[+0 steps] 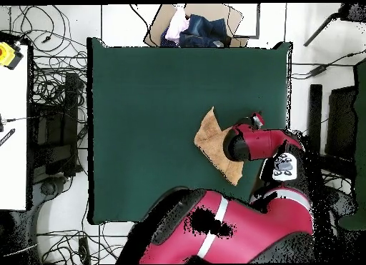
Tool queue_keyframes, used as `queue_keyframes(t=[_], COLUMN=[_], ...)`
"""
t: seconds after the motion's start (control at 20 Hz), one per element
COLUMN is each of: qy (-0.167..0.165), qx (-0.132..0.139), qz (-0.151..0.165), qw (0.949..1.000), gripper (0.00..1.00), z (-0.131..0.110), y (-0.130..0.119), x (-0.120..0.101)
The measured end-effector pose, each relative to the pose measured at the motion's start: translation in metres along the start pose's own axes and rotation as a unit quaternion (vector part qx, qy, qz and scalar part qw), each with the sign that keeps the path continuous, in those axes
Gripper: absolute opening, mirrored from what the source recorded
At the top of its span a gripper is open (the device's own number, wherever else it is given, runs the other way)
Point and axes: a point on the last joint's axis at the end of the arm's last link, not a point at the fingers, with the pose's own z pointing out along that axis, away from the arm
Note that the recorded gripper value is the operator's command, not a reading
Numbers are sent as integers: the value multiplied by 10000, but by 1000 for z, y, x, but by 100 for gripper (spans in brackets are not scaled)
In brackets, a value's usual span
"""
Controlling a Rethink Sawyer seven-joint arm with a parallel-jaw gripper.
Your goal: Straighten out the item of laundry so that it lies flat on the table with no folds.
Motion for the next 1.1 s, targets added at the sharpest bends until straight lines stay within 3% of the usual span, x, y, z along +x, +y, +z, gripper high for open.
queue_keyframes(t=[1.1], qy=[0], qx=[46], qz=[-80], qw=[10000], gripper=[100], z=[0], y=[1], x=[0])
